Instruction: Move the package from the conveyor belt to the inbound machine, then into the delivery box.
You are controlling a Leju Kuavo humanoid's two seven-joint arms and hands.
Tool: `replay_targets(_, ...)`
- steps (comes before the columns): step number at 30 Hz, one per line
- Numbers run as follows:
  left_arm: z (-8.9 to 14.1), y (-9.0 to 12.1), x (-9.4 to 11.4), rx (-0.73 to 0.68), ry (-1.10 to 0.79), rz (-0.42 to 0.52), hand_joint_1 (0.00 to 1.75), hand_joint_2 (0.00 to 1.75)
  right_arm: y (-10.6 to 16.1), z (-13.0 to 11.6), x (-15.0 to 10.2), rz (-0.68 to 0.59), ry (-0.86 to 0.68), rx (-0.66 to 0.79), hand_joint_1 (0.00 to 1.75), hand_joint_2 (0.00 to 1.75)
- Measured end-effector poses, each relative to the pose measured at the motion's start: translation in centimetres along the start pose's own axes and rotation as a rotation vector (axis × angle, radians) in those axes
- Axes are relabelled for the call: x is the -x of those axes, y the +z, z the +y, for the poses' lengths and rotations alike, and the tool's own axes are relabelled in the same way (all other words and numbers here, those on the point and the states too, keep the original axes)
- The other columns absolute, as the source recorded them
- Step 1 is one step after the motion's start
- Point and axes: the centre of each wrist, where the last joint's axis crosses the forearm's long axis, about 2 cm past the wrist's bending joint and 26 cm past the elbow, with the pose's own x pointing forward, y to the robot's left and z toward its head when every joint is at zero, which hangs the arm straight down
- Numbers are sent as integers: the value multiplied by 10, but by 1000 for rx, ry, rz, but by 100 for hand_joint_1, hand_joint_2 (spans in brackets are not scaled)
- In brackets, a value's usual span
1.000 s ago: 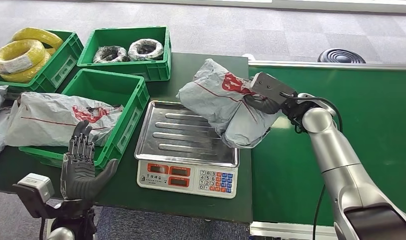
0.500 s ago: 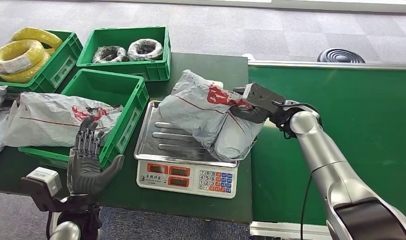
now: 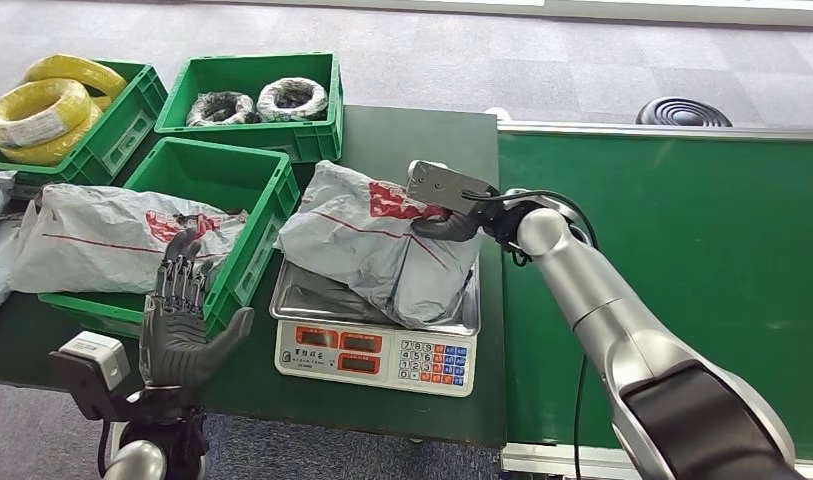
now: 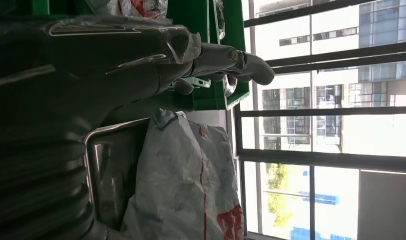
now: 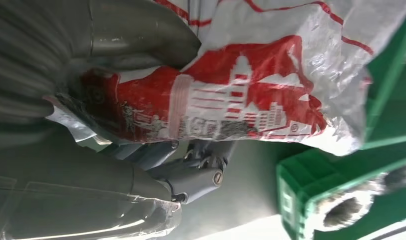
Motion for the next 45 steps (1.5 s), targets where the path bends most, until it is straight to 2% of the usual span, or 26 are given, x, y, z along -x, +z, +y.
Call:
replay_targets(6, 0, -1, -1, 4, 5, 3, 0, 175, 10, 10, 35, 116, -45, 9, 0, 175)
replay_targets(15, -2, -2, -3, 19, -2, 12, 0, 175, 18, 17, 53, 160, -57, 43, 0, 175)
replay_targets(19, -3, -2, -8, 44, -34, 4, 0, 175, 21, 20, 58, 78, -9, 171, 0, 175)
replay_targets(23, -8, -9, -15, 100, -98, -11, 0, 175, 26, 15, 46, -45, 56, 277, 0, 175)
replay_targets(30, -24, -36, -26, 173, -182, -83, 0, 175, 49, -3, 13, -232, 123, 433, 0, 175)
replay_targets(36, -42, -70, -36, 230, -278, -123, 0, 175, 87, -10, -4, -402, 151, 647, 0, 175)
replay_targets(38, -48, -78, -36, 244, -337, -101, 0, 175, 104, -2, -2, -432, 176, 765, 0, 175)
replay_targets(40, -54, -84, -34, 255, -416, -67, 0, 175, 125, 18, 6, -446, 203, 924, 0, 175)
replay_targets(43, -61, -92, -27, 265, -556, -5, 0, 175, 158, 68, 20, -446, 195, 1126, 0, 175)
replay_targets(45, -65, -98, -19, 276, -650, 37, 0, 175, 177, 108, 25, -431, 162, 1201, 0, 175)
